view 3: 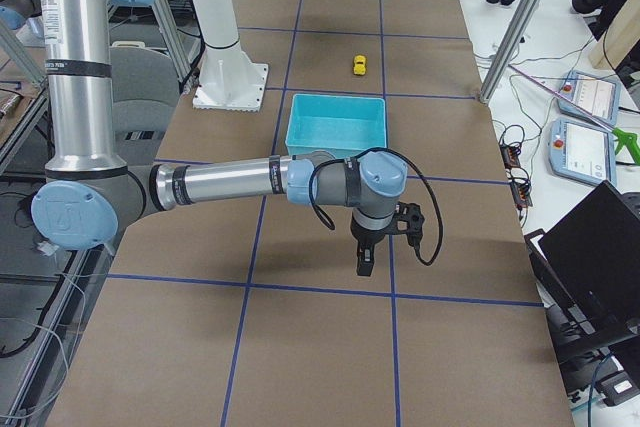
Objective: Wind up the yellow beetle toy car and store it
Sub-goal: 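Reach the left gripper down to the yellow beetle car and grasp it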
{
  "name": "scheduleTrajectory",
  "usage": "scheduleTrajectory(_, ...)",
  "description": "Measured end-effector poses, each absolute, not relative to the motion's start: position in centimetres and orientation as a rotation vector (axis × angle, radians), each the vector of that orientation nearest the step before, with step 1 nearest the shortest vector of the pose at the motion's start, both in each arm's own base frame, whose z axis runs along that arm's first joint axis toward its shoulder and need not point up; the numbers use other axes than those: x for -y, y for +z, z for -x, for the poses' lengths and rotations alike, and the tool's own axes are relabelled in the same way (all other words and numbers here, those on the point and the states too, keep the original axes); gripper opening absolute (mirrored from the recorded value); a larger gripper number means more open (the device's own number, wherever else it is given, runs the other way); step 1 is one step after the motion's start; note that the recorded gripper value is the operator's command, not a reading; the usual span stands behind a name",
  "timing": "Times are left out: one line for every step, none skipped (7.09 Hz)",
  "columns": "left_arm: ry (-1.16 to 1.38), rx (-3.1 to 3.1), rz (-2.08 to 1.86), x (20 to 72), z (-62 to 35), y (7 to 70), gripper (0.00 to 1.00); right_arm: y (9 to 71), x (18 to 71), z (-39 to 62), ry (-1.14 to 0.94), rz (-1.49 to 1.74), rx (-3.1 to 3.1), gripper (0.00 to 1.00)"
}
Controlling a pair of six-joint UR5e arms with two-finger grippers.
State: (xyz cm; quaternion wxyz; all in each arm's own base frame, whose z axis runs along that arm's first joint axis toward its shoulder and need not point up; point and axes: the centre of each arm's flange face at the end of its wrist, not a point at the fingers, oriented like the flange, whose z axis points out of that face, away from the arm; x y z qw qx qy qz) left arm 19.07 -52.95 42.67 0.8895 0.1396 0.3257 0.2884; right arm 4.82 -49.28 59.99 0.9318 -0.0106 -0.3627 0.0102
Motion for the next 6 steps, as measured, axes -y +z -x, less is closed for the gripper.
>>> scheduleTrajectory(0.677,-0.622,-0.331,52.8,-23.7,39.3,1.0,60.0,49.3,-4.9,0.023,0.02,0.743,1.0)
scheduleTrajectory(0.74,-0.57,-0.372,52.5,-27.6,36.3,1.0,60.0,49.3,-5.0,0.024,0.02,0.743,1.0)
scheduleTrajectory(0.811,-0.509,-0.411,51.6,-32.1,33.8,1.0,60.0,49.3,-5.0,0.025,0.02,0.743,1.0)
scheduleTrajectory(0.925,-0.442,-0.439,50.0,-37.6,31.7,1.0,60.0,49.2,-5.1,0.026,0.02,0.743,1.0)
scheduleTrajectory(1.05,-0.377,-0.454,48.7,-42.2,29.3,1.0,60.0,49.2,-5.1,0.026,0.02,0.743,1.0)
scheduleTrajectory(1.143,-0.319,-0.451,48.2,-45.0,27.2,1.0,60.1,49.1,-5.1,0.026,0.022,0.743,1.0)
